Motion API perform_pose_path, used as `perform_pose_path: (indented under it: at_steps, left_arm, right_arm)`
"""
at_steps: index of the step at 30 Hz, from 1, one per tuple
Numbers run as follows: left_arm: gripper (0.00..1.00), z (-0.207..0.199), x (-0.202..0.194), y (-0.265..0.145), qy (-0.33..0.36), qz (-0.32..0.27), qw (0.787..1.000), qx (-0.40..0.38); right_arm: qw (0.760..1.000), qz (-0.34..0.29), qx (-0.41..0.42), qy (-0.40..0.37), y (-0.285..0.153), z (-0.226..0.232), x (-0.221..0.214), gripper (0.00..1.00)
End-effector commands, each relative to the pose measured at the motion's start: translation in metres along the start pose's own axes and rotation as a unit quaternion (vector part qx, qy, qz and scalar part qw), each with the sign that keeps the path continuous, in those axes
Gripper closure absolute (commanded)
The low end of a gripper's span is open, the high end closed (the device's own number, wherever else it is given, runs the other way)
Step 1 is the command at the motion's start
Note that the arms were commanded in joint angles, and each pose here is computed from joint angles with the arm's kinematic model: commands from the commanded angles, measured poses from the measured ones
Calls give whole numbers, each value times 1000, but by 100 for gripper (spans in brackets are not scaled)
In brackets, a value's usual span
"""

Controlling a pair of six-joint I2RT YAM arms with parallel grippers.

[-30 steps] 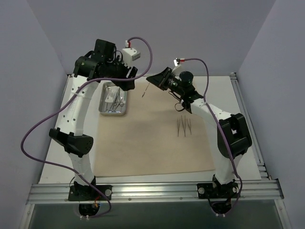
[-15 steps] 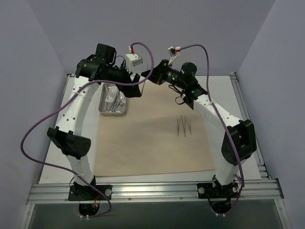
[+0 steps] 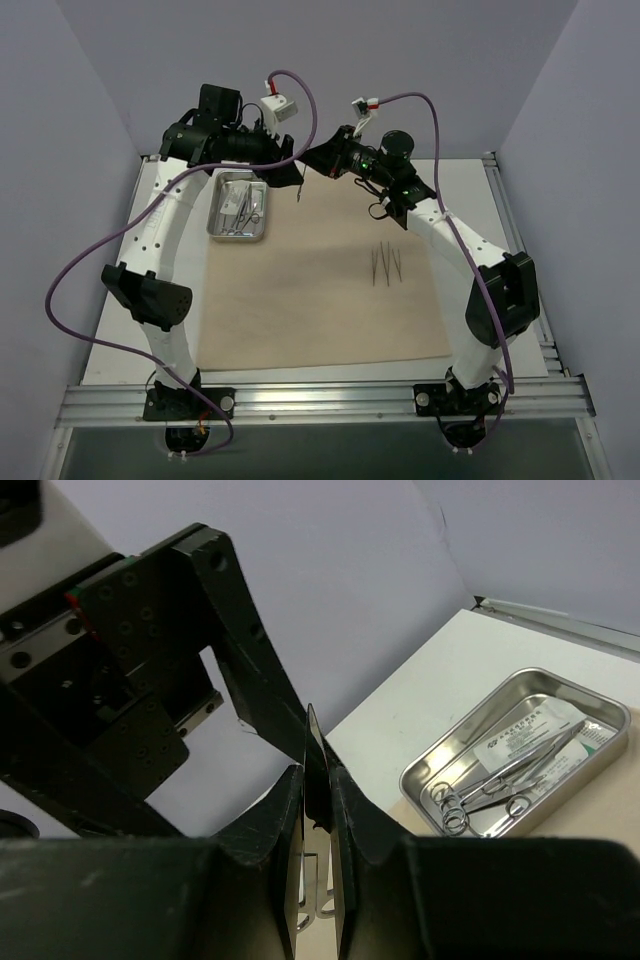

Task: Open and lay out the surgical kit
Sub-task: Place the medical item in the surgical kit.

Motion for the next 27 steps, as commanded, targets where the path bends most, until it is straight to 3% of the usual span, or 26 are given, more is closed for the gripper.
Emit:
perform_pose_path:
  at_steps: [1,7,10,14,18,21,23,24,27]
  left_arm:
    - [29,12,19,8,-7,-39,999,16]
    - [38,7,14,17,-23,-36,999,-3]
    - [47,2,14,18,-27,-37,999,-16]
    - [65,-1,10,20,-33,-32,998,-30]
    - [97,-8,8,18,-43,-29,998,-44]
    - [98,-6,1,17,-65,-23,997,-30]
    - [98,4,-4,20,-91,-21,996,3]
    - [98,7,-12,22,-129,-14,991,20]
    - [98,35,-35,26,-200,1,971,133]
  right_arm:
    - [996,-52,55,-44,-10,46,43,100]
    - [996,-56,65,-35,-7,49,41,100]
    - [996,-57,67,-31,-6,49,39,100]
    - [995,-57,72,-26,-5,51,38,100]
    - [996,-54,68,-21,-5,48,33,100]
    - [998,-46,39,-8,-6,36,26,100]
    - [999,-45,-14,-8,-5,17,23,87]
    - [999,-21,-47,4,-9,6,11,71]
    - [990,10,-141,2,-21,-23,-4,57]
Point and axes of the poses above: each gripper's point midway between its finger pads, its own y axis out along the fingers, its own z axis along the line the jaws close on, x = y × z, the point moved 1 cm from there along -y, back along the fingers, and after that the axes turned 10 degrees about -y, right-handed, at the moved point
